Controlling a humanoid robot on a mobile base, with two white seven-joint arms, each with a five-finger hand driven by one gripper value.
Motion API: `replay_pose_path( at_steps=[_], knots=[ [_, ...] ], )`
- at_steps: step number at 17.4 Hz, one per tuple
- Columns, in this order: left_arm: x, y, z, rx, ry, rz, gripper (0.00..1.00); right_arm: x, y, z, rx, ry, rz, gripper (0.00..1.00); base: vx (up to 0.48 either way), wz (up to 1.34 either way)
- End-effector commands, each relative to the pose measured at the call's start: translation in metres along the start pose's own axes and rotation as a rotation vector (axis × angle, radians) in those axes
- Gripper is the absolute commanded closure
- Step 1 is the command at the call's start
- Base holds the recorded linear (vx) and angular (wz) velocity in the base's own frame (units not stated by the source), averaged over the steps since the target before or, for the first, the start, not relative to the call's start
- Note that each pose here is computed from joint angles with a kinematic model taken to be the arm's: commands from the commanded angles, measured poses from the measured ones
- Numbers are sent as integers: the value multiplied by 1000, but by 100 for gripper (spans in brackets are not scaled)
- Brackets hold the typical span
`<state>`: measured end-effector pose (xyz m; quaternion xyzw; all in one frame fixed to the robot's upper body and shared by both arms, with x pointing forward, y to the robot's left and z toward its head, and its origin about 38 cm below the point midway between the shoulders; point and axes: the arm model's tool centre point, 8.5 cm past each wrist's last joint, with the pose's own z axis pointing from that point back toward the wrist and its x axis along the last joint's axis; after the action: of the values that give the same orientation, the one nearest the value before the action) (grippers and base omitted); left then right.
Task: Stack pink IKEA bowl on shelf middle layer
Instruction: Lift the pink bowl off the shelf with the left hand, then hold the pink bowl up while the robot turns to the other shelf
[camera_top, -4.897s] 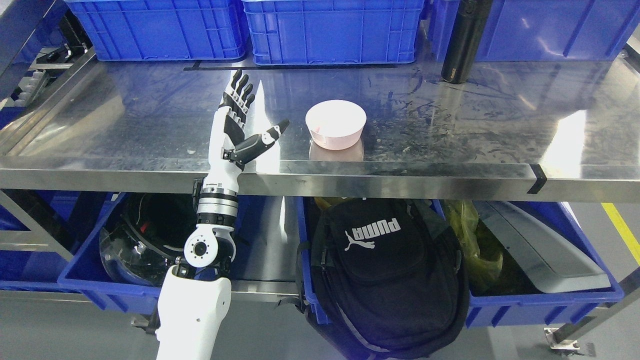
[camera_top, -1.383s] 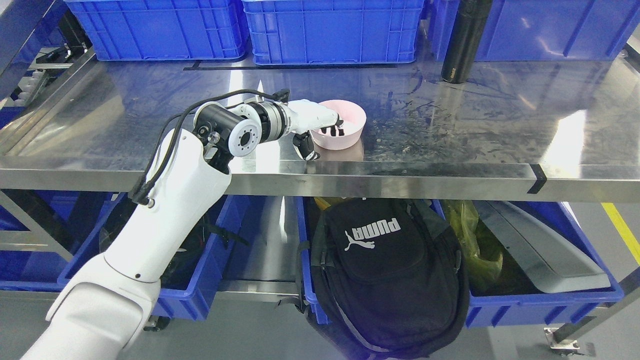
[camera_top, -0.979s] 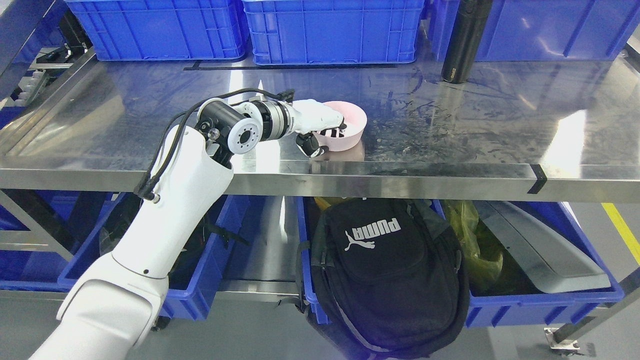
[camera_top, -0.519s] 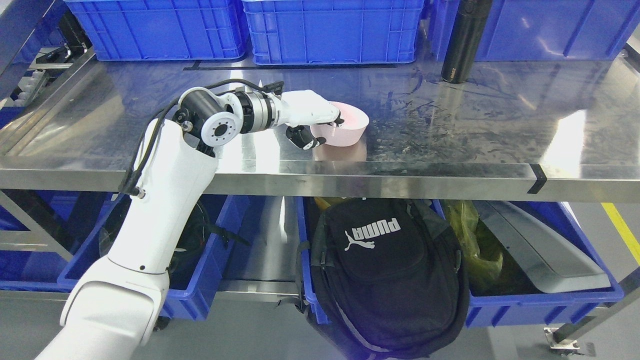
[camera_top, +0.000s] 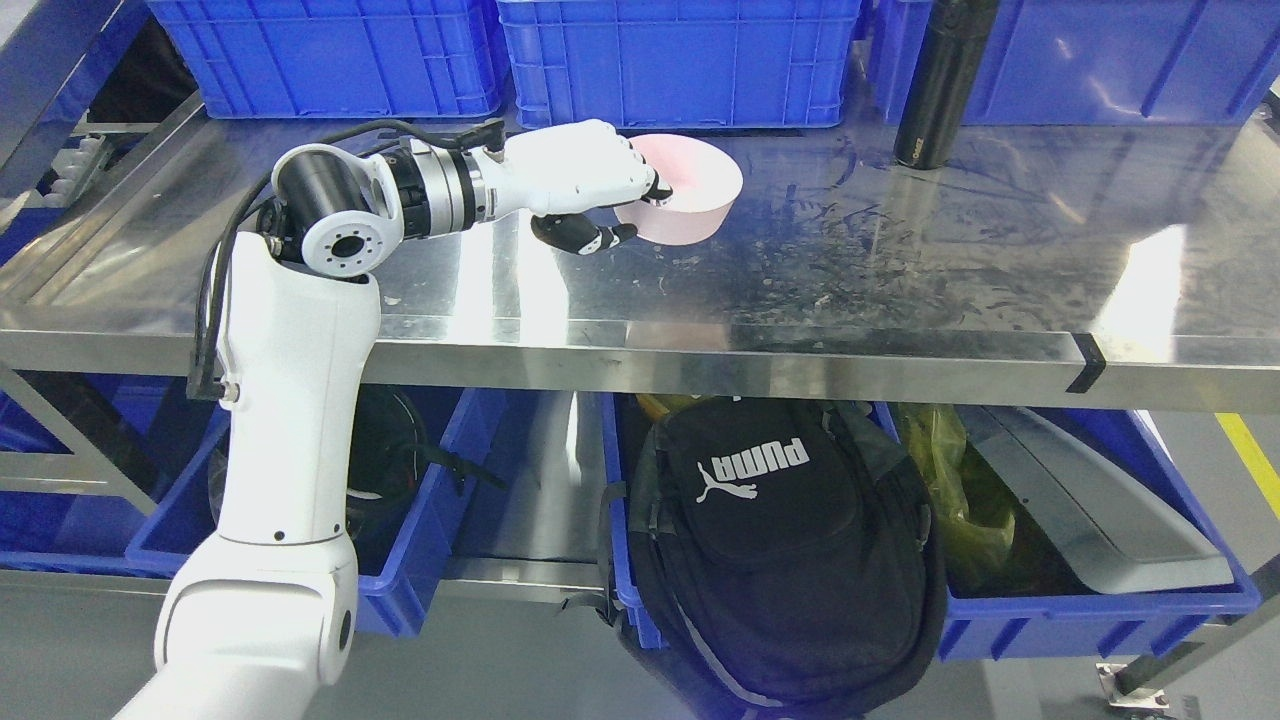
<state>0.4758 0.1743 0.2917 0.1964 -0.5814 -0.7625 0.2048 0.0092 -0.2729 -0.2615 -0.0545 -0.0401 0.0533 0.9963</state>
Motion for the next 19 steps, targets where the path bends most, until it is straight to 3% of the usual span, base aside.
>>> replay_pose_path(
  at_steps=[1,9,19],
  knots=[
    [-11,-22,43,208,78,151,98,-10,-10,0,-16,8,2,0,9,120],
    [0,-26,35,229,19,179,98,-10,-10,0,-16,8,2,0,29,379],
    [8,-28,26,219,-5,172,98,-10,-10,0,-16,8,2,0,23,1076]
  ],
)
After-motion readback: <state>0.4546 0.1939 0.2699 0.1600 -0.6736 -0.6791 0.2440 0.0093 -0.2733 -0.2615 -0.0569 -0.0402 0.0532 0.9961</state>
